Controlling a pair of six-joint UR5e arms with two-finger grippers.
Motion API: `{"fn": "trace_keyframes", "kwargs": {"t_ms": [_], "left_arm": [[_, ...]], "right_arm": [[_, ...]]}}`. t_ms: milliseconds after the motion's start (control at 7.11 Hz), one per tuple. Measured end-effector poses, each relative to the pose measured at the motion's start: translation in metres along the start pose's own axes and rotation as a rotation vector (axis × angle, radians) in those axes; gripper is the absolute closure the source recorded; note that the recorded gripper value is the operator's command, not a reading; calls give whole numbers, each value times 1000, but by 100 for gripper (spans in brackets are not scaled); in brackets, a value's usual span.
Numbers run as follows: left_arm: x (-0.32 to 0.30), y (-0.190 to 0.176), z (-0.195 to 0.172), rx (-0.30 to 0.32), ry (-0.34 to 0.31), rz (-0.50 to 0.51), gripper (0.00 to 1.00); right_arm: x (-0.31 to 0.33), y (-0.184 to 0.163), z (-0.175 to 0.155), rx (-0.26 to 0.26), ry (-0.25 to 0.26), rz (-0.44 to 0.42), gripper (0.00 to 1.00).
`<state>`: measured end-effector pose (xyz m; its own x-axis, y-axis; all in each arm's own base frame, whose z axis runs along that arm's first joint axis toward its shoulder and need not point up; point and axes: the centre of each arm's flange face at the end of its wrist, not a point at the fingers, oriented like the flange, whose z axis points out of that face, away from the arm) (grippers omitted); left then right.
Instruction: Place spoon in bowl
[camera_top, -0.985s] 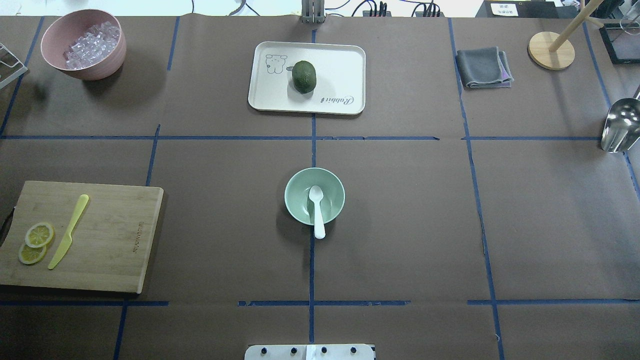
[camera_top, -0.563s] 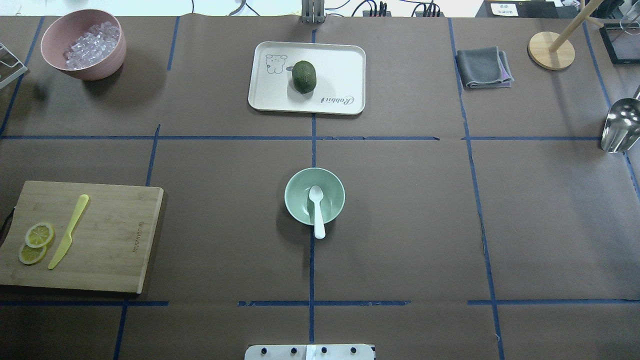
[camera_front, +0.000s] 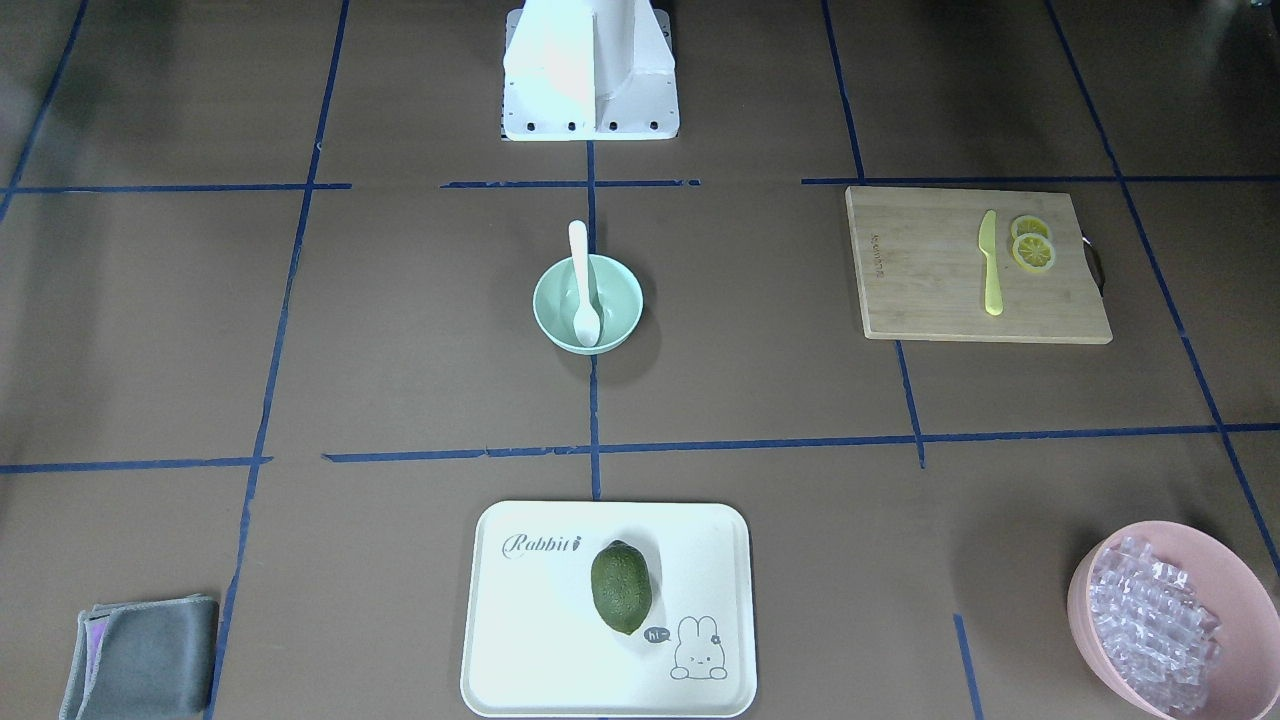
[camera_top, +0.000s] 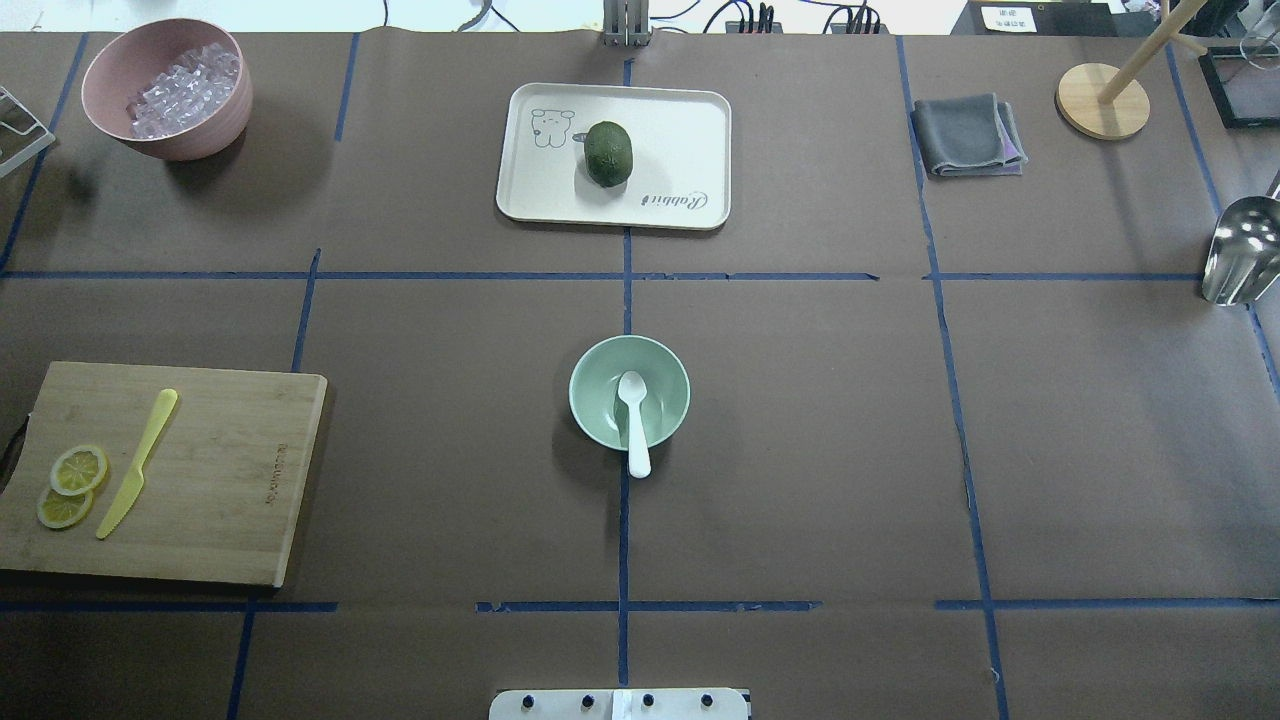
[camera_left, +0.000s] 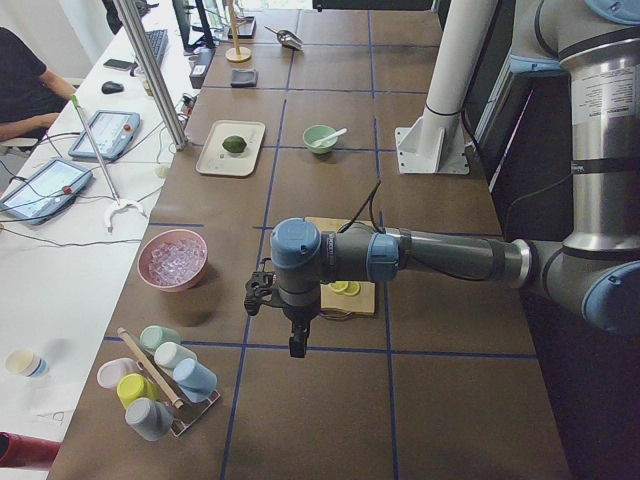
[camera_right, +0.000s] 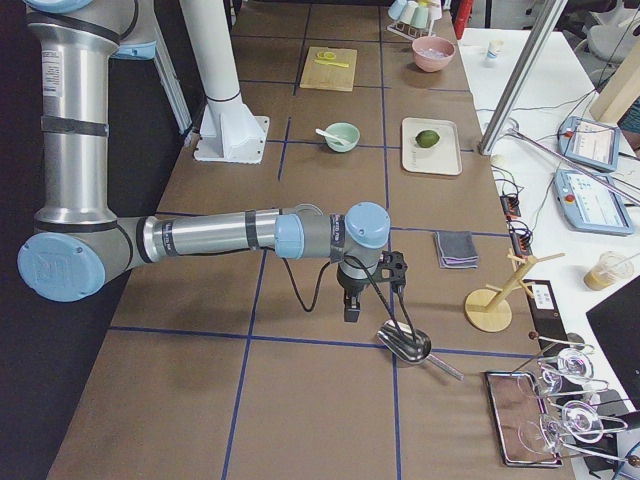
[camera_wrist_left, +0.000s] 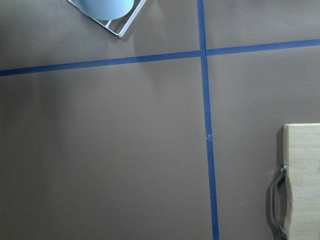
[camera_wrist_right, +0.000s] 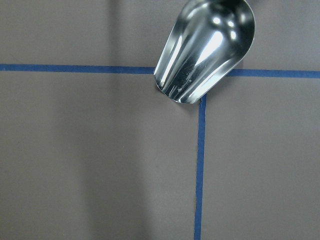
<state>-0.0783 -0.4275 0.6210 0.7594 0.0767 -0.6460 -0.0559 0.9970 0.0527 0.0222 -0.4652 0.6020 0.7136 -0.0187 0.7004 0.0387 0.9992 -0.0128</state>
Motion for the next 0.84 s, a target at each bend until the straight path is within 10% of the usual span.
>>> {"fn": "trace_keyframes", "kwargs": {"t_ms": [844], "left_arm": [[-6,4,9,-22,-2,-16,0]], "right_arm": [[1,1,1,-2,-4,5,0]]}}
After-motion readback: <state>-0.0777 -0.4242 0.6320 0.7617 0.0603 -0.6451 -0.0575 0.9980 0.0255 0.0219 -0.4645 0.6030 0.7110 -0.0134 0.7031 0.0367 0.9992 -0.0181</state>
